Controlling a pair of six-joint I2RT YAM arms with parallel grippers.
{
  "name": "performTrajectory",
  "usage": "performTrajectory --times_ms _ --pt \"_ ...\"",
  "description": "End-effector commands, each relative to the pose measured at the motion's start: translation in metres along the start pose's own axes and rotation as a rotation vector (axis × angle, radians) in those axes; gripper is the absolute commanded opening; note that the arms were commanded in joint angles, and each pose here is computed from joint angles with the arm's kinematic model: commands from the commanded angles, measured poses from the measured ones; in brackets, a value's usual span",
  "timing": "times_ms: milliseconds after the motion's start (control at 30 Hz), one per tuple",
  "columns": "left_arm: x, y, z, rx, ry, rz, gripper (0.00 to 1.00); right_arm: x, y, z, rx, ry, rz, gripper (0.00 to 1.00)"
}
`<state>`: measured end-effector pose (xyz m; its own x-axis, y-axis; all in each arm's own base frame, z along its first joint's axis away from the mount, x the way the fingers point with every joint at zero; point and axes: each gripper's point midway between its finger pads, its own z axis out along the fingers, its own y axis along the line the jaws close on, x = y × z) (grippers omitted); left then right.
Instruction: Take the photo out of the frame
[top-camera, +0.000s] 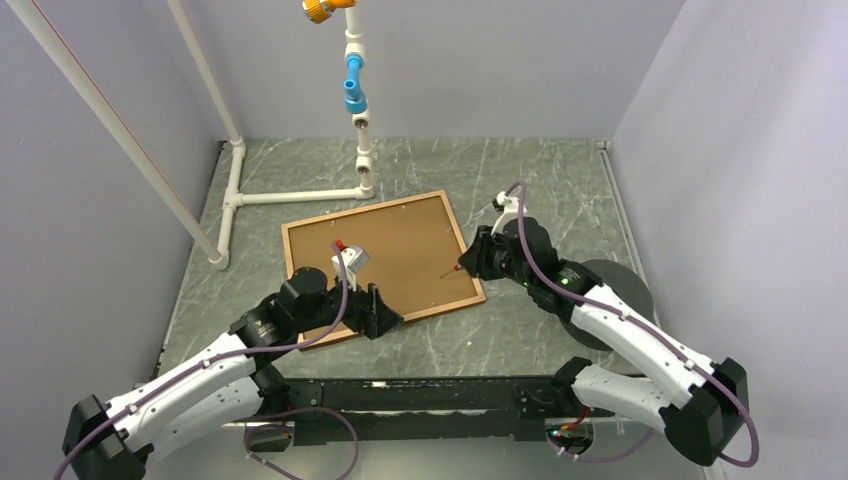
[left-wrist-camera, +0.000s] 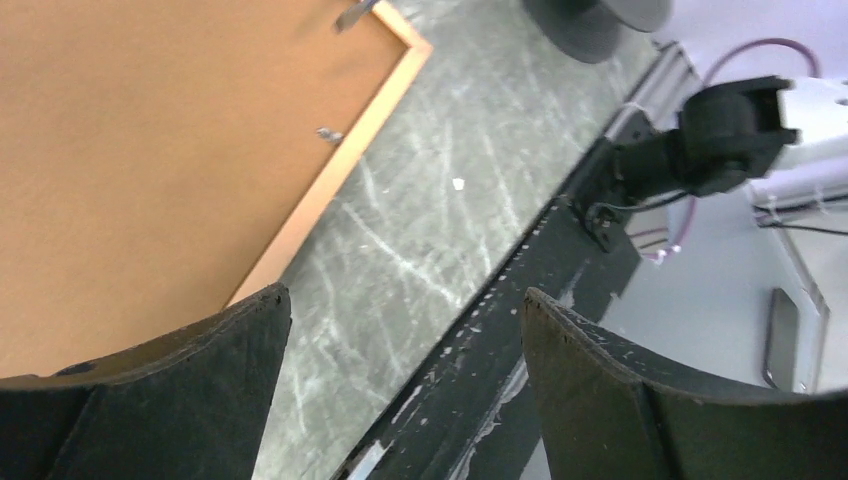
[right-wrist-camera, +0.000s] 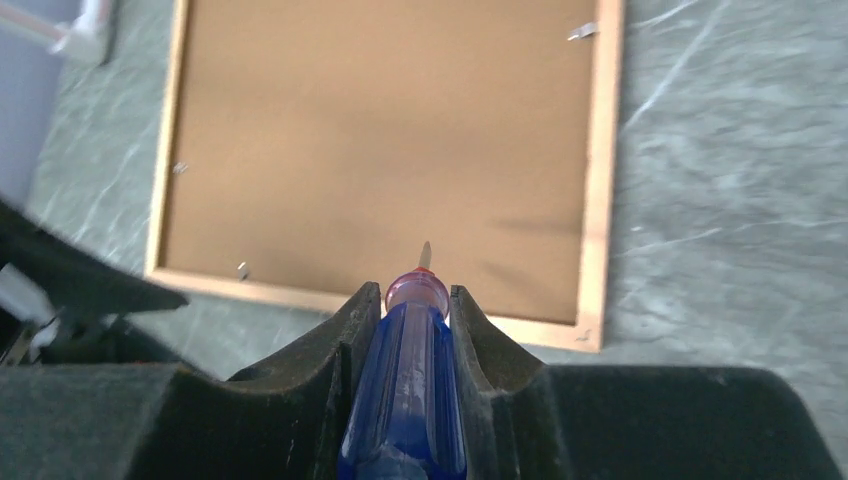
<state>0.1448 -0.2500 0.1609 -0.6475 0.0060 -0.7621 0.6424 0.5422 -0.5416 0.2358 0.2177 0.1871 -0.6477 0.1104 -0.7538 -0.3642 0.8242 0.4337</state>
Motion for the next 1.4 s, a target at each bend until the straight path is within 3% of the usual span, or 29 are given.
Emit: performTrajectory --times_ms 0,367,600,900,1367 --pt "0.014 0.035 -0.004 -0.183 0.006 -0.102 0.88 -0.050 -0.026 0.006 0.231 -0.132 -0.023 0.00" --pt "0.039 0.049 0.006 -0.237 0.057 -0.229 0.89 -0.078 -0.055 0.047 0.431 -0.196 -0.115 0.00" --pt "0.045 0.057 0.015 -0.262 0.066 -0.265 0.90 -0.087 -0.052 0.074 0.431 -0.209 -0.130 0.00" --pt "0.046 0.068 0.024 -0.304 0.077 -0.256 0.99 -0.086 -0.049 0.095 0.426 -0.176 -0.153 0.00" --pt "0.056 0.078 0.026 -0.341 0.089 -0.267 0.99 -0.081 -0.055 0.116 0.443 -0.158 -0.182 0.00"
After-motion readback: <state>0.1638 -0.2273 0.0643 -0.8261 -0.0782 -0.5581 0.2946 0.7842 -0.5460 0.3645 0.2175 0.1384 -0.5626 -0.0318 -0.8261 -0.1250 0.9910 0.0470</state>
